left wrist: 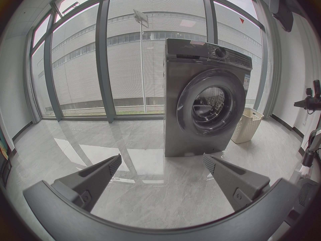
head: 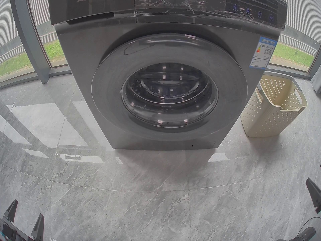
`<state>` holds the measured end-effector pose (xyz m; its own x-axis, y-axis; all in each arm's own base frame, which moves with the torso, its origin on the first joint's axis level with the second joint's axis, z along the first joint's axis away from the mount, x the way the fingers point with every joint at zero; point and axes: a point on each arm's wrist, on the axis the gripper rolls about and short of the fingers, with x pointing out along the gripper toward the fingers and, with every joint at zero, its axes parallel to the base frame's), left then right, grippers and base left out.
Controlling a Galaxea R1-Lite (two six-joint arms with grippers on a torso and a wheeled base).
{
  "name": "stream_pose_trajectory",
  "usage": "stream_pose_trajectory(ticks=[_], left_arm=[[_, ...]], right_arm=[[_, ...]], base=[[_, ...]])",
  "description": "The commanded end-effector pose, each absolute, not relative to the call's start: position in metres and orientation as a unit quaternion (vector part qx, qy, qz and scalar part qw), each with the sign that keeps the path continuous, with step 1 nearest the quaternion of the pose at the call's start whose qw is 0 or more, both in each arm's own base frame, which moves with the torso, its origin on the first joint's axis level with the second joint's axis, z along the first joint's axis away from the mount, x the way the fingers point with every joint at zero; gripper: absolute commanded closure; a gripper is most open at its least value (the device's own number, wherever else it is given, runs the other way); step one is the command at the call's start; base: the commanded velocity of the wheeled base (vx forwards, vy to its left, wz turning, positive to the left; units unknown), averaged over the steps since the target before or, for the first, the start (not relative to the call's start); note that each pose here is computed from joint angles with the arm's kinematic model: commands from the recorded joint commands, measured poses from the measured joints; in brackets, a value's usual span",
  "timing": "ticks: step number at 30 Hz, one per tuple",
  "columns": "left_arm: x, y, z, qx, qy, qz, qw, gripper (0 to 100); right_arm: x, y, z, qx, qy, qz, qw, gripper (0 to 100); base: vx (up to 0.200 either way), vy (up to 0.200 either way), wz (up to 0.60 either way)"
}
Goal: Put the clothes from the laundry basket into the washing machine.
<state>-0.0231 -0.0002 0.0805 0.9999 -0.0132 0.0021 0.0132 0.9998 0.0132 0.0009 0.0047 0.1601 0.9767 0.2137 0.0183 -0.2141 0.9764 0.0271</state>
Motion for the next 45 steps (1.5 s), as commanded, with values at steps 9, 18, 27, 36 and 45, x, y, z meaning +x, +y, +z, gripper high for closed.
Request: stream_pose_trajectory(ticks=[9, 18, 27, 36, 45], left_arm=[[-0.023, 0.000, 0.076, 0.006, 0.001, -0.006, 1.000, 0], [-0.023, 0.000, 0.076, 0.005, 0.001, -0.005, 1.000, 0], [-0.023, 0.000, 0.076, 0.005, 0.001, -0.005, 1.000, 0], [-0.023, 0.000, 0.076, 0.006, 0.001, -0.006, 1.000, 0], [-0.023, 0.000, 0.076, 0.005, 0.001, -0.006, 1.000, 0]], right_arm=[[0.155, 0.074, 0.159, 0.100, 0.202, 0.253, 0.941, 0], [0.183, 0.113, 0.150, 0.122, 0.188, 0.257, 0.940, 0], [0.205, 0.127, 0.139, 0.150, 0.154, 0.250, 0.944, 0], [0.212, 0.139, 0.151, 0.162, 0.111, 0.271, 0.942, 0], [0.220, 0.141, 0.165, 0.171, 0.081, 0.270, 0.944, 0]], base=[[0.067, 0.000, 0.00], [0.000, -0.133, 0.00], [0.000, 0.000, 0.00], [0.067, 0.000, 0.00], [0.200, 0.000, 0.00]])
